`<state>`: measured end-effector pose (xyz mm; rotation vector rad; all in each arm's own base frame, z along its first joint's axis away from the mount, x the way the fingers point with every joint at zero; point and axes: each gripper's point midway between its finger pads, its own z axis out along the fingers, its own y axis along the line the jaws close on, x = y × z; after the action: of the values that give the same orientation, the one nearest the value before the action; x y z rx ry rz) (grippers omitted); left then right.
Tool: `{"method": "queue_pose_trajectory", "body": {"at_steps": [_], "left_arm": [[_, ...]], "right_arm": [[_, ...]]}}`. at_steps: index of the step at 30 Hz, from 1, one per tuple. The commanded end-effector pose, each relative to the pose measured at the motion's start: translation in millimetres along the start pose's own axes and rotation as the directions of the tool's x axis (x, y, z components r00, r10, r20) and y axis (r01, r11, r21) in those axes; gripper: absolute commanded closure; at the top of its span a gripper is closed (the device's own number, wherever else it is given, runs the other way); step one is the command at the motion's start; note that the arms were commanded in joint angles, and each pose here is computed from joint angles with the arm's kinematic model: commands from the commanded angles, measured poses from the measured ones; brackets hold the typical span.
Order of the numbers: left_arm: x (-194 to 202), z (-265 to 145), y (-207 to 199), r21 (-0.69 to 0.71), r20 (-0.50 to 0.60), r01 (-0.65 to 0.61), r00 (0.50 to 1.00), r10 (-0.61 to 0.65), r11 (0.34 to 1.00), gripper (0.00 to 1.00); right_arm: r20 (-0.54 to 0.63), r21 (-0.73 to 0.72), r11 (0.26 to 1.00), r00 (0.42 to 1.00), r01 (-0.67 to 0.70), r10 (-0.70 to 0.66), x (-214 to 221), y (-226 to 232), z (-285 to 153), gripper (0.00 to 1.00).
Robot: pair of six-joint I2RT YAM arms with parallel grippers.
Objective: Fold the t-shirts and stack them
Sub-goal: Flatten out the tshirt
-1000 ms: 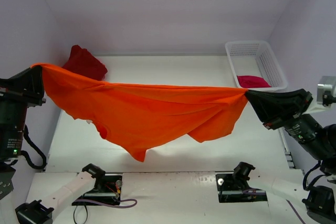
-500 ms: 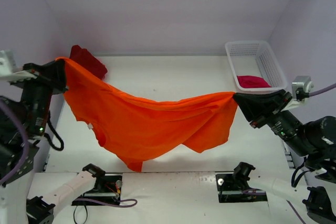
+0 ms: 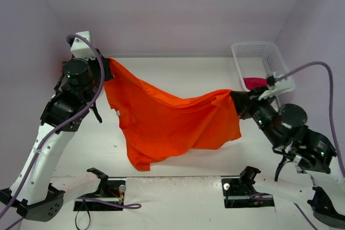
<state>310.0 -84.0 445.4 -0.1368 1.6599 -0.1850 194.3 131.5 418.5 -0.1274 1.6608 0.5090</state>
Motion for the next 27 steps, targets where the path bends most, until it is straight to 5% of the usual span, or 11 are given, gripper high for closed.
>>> {"method": "queue_pose_trajectory", "body": {"at_steps": [1, 11, 27], "left_arm": [[-31, 2, -9, 0.03, 0.115, 0.065, 0.991, -0.068, 0.997, 1.0], [-8, 27, -6, -0.017, 0.066, 0.046, 0.997, -0.045, 0.999, 1.0], [1, 43, -1, -0.042, 0.049, 0.028, 0.998, -0.026, 0.999, 1.0]], "right_arm": [[-0.021, 0.136, 0.991, 1.0, 0.017, -0.014, 13, -10, 28, 1.0], [-0.247, 0.208, 0.961, 0.96, 0.185, -0.131, 65, -26, 101, 1.0], [-0.23, 0.214, 0.971, 0.971, 0.11, -0.06, 36, -106, 140, 1.0]]}}
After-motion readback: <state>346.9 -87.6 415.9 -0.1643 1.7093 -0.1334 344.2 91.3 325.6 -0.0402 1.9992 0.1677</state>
